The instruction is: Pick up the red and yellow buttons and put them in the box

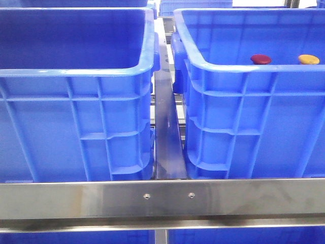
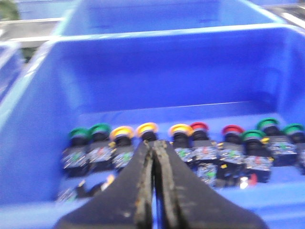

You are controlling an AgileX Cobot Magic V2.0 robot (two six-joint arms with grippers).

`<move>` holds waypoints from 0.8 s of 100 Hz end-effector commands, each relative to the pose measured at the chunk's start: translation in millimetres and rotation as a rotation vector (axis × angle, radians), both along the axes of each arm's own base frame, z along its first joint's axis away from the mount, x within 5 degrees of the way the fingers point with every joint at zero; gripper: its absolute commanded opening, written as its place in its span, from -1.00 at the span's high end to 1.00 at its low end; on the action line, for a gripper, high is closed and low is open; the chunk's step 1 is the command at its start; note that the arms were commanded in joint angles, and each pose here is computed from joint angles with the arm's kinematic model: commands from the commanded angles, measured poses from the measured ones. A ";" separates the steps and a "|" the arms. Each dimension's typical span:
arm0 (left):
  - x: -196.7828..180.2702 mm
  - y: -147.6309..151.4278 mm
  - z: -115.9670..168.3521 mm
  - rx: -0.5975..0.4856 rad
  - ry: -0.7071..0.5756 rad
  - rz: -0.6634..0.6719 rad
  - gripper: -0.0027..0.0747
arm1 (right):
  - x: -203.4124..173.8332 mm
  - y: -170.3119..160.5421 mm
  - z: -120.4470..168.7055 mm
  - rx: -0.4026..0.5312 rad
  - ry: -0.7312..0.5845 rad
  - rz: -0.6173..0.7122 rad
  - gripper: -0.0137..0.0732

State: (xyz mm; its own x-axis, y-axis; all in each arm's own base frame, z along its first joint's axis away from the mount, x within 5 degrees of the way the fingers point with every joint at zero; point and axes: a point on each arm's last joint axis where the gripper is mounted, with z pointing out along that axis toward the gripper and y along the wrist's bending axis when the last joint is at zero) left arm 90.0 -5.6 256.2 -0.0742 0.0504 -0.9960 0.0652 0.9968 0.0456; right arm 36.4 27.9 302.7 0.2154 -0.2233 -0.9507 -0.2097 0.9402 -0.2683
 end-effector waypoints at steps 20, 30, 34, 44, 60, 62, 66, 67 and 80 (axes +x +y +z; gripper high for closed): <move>-24.7 9.1 -22.0 -0.057 -0.127 0.116 0.98 | -0.5 -2.7 9.4 0.023 -0.032 -0.033 0.84; -31.0 9.0 -39.4 -0.058 -0.127 0.120 0.98 | -0.5 -2.7 9.4 0.023 -0.032 -0.033 0.84; -32.9 8.9 -47.9 -0.069 -0.135 0.119 0.98 | -0.5 -2.7 9.4 0.023 -0.032 -0.033 0.84; -34.2 9.0 -65.4 -0.113 -0.070 0.125 0.98 | -0.2 -2.8 9.3 0.023 -0.031 -0.033 0.84; -34.2 9.1 -70.6 -0.113 -0.025 0.129 0.98 | -0.1 -2.8 9.0 0.024 -0.030 -0.033 0.84; -34.2 9.1 -70.6 -0.113 -0.025 0.129 0.98 | -0.1 -2.8 9.0 0.024 -0.030 -0.033 0.84; -34.2 9.1 -70.4 -0.113 -0.027 0.129 0.98 | -0.1 -2.8 9.0 0.024 -0.030 -0.033 0.84; -34.2 9.1 -70.4 -0.113 -0.027 0.129 0.98 | -0.1 -2.8 9.0 0.024 -0.030 -0.033 0.84; -34.2 9.1 -69.2 -0.113 -0.035 0.129 0.98 | -0.1 -2.8 9.0 0.024 -0.030 -0.033 0.84</move>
